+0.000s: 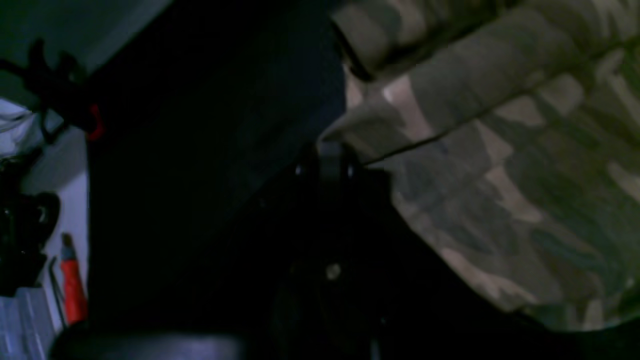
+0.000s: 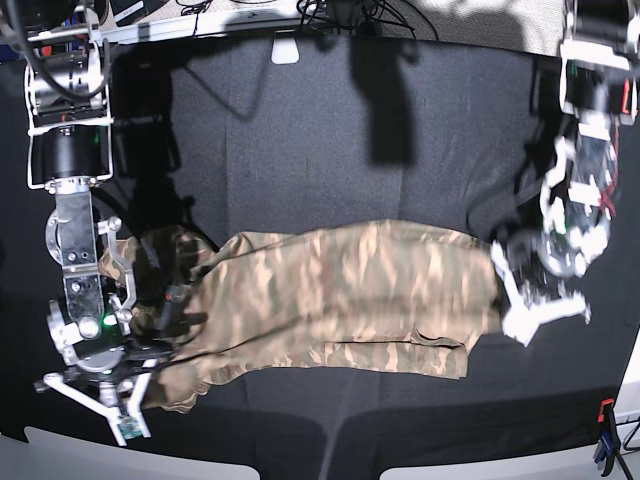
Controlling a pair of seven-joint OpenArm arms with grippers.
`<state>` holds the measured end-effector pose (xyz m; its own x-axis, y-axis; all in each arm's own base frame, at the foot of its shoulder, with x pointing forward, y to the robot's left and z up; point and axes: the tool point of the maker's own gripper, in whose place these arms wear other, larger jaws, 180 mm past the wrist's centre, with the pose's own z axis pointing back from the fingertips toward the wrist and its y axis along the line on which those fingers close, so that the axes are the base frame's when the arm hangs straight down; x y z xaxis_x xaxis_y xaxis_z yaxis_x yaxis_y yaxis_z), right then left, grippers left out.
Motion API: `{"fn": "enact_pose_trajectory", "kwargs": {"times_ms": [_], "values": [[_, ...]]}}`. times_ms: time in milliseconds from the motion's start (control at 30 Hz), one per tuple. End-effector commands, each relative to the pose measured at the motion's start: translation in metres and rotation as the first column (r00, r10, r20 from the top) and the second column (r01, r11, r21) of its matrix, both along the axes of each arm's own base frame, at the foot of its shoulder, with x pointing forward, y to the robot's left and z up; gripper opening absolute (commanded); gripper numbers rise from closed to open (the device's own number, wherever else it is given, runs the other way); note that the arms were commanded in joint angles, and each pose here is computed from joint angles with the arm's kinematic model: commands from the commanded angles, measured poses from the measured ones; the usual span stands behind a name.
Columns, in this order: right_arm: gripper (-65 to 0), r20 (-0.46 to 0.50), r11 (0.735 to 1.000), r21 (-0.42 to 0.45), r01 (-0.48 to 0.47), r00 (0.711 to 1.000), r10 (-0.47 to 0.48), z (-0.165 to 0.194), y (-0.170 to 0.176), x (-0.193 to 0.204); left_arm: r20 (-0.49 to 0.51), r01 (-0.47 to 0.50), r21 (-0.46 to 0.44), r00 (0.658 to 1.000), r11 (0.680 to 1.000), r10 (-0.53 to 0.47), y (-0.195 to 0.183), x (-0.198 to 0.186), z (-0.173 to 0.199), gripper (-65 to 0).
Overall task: Layout the t-shirt on the table in an organized manner, then fold the t-shirt properly
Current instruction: 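Release the corner with the left gripper and regrasp the shirt's opposite end, then hold both shirt ends and stretch the shirt taut between the grippers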
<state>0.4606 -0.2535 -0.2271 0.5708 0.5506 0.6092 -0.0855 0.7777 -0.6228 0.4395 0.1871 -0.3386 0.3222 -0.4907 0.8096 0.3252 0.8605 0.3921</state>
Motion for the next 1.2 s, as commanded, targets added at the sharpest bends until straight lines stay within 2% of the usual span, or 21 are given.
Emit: {"fn": "enact_pose_trajectory", "kwargs": {"times_ms": [0,200,267,467,667,800,867,933,1000,1067,1167], "values": [[-65.0,0.067,1.0,-0.013,0.013,0.998,-0.012,0.025,-0.006,0.007,0.068,-0.003,-0.016,0.998,1.0,0.004,0.003,0.013,0.025,-65.0],[-65.0,0.011,0.999,-0.016,0.047,0.999,-0.046,0.01,-0.014,0.002,0.07,-0.004,-0.007,0.998,1.0,0.005,0.004,0.015,0.027,-51.2],[-65.0,0.002,0.998,-0.011,0.062,0.998,-0.062,0.009,-0.018,0.0,0.072,-0.004,0.005,0.997,1.0,0.004,0.004,0.015,0.027,-48.3],[-65.0,0.006,0.996,0.002,0.086,0.996,-0.086,0.011,-0.025,-0.001,0.071,-0.004,0.004,0.997,1.0,0.004,0.004,0.015,0.027,-48.4],[-65.0,-0.018,0.997,0.066,0.034,0.999,-0.033,0.004,-0.011,0.0,0.088,0.022,0.0,0.996,1.0,-0.022,-0.003,0.015,0.029,-48.4],[-65.0,-0.026,0.998,0.064,0.027,0.999,-0.025,0.003,-0.01,0.0,0.034,0.066,0.02,0.997,0.998,-0.066,-0.017,0.016,0.01,-47.9],[-65.0,-0.028,0.998,0.064,0.028,0.999,-0.027,0.002,-0.011,-0.001,-0.02,0.062,0.027,0.998,0.998,-0.061,-0.017,0.022,-0.007,-44.4],[-65.0,-0.028,0.998,0.064,0.028,0.999,-0.027,0.002,-0.011,-0.001,-0.096,0.002,-0.036,0.995,0.999,-0.005,-0.009,0.03,-0.021,-43.9],[-65.0,-0.028,0.998,0.064,0.028,0.999,-0.027,0.002,-0.011,-0.001,-0.197,-0.093,-0.131,0.978,0.987,0.066,0.001,0.04,-0.028,-43.8],[-65.0,-0.028,0.998,0.064,0.028,0.999,-0.026,0.002,-0.011,-0.001,-0.274,-0.17,-0.223,0.956,0.96,0.106,0.006,0.049,-0.025,-43.8],[-65.0,-0.027,0.998,0.065,0.027,0.999,-0.026,0.003,-0.011,0.0,-0.305,-0.221,-0.336,0.945,0.916,0.116,0.007,0.066,-0.005,-42.9]]}}
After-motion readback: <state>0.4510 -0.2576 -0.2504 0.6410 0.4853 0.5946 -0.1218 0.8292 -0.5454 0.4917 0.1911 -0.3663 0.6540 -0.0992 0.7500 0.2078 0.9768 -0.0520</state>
